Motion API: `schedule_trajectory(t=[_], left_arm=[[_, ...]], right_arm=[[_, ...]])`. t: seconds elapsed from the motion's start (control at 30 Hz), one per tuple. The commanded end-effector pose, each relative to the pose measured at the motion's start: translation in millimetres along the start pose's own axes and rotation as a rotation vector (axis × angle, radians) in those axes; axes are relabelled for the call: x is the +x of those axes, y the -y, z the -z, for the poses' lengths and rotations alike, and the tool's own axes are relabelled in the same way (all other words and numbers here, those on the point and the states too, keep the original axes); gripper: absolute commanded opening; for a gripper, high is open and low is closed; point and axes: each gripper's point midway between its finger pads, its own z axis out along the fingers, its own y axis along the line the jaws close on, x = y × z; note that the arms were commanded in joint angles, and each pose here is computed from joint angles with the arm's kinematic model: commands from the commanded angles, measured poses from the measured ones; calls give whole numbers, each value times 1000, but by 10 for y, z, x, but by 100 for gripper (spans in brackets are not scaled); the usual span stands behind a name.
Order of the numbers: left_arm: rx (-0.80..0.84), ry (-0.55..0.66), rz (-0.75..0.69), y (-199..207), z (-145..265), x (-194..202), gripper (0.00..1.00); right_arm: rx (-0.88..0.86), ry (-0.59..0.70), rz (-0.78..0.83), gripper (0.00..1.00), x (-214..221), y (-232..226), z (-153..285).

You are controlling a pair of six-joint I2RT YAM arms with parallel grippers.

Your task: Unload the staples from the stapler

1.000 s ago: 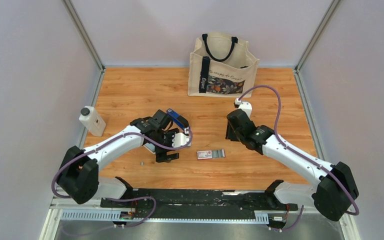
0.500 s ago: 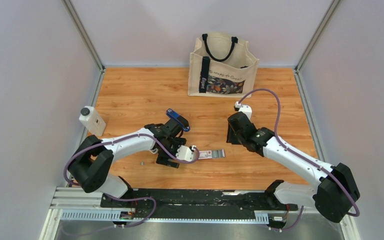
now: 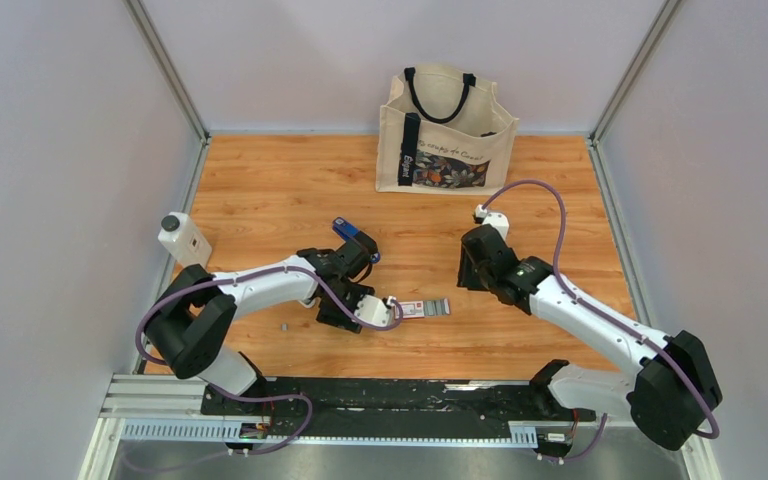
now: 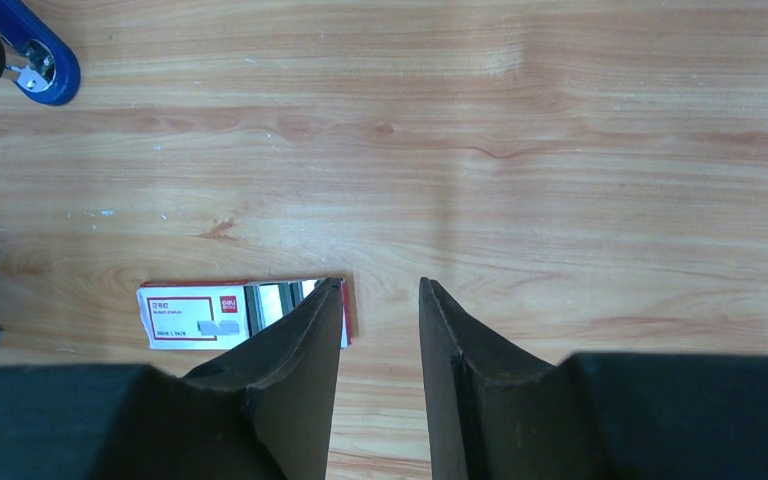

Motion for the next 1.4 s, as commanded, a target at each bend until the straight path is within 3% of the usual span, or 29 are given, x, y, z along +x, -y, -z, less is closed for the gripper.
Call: schedule_trajectory(t=[0.0,0.53,0.87,1.13,1.37], left_arm=[[27,24,-47,91,-36,-106,61],[65,-75,-72,205,-116,35,45],[65,-153,-26,226,-118,181,45],[90,-143,7,261,-110,141,17],[90,-59,61,233,15,-97,9]], right_arm=[[-31,35,-4,37,-74,-38,8],[-32,28,-7,37,-35,-25,-20],[-39,28,-9,36,-19,-24,-7],[-37,33,-8,36,-22,-4,16],[-46,37,-13,36,-50,-22,41]])
